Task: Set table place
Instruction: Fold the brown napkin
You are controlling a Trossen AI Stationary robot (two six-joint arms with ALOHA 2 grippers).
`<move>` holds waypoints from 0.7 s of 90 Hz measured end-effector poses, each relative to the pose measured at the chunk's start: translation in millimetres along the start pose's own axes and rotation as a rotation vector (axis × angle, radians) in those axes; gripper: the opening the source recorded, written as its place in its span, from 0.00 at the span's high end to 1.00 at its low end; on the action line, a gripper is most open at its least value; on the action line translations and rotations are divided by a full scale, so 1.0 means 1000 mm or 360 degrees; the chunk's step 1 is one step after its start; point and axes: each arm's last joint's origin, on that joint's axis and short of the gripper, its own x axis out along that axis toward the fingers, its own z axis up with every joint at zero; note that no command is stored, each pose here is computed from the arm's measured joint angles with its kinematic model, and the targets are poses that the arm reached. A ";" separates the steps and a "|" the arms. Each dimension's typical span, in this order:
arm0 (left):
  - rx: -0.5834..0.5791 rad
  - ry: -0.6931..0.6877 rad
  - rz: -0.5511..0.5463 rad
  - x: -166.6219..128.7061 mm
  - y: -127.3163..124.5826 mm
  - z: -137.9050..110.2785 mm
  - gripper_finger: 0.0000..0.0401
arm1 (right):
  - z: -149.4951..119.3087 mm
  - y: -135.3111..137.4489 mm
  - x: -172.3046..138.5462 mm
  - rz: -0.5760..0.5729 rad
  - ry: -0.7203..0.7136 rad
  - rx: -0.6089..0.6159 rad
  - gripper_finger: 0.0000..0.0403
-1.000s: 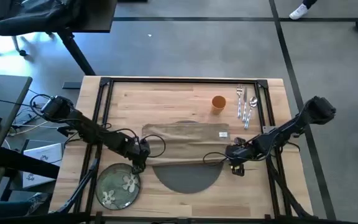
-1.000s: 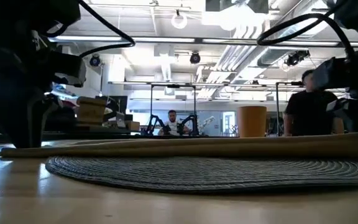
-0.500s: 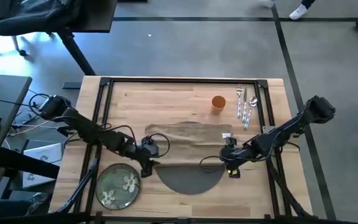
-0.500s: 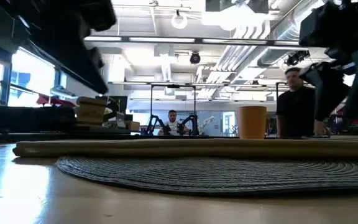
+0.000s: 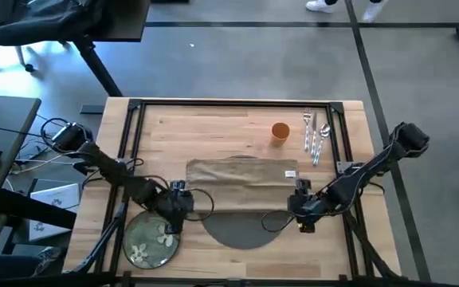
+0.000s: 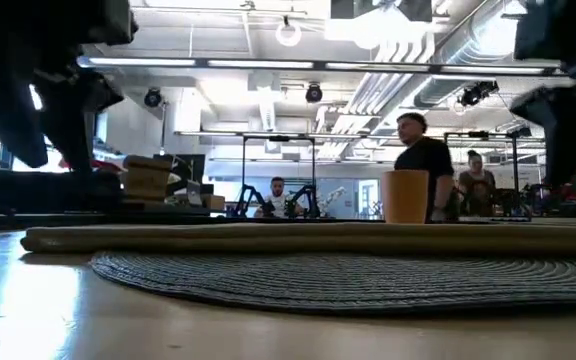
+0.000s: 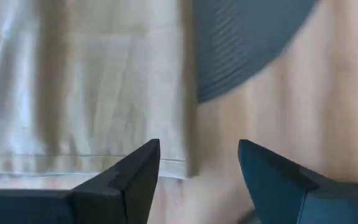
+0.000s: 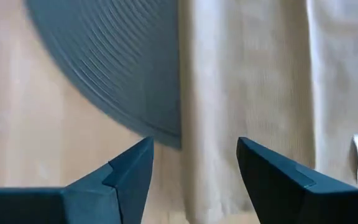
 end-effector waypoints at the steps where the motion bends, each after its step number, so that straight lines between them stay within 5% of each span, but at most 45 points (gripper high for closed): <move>1: -0.0002 0.0009 0.0002 0.002 0.000 -0.001 0.50 | -0.001 0.000 0.001 -0.0003 0.0004 0.0004 0.47; 34: -0.0085 0.0233 0.0139 0.048 -0.006 -0.010 0.51 | -0.004 -0.003 0.009 -0.0105 -0.0070 0.0006 0.47; 63: -0.0134 0.0195 0.0162 0.048 -0.003 -0.008 0.51 | -0.010 0.004 0.029 -0.0020 0.0147 -0.0058 0.47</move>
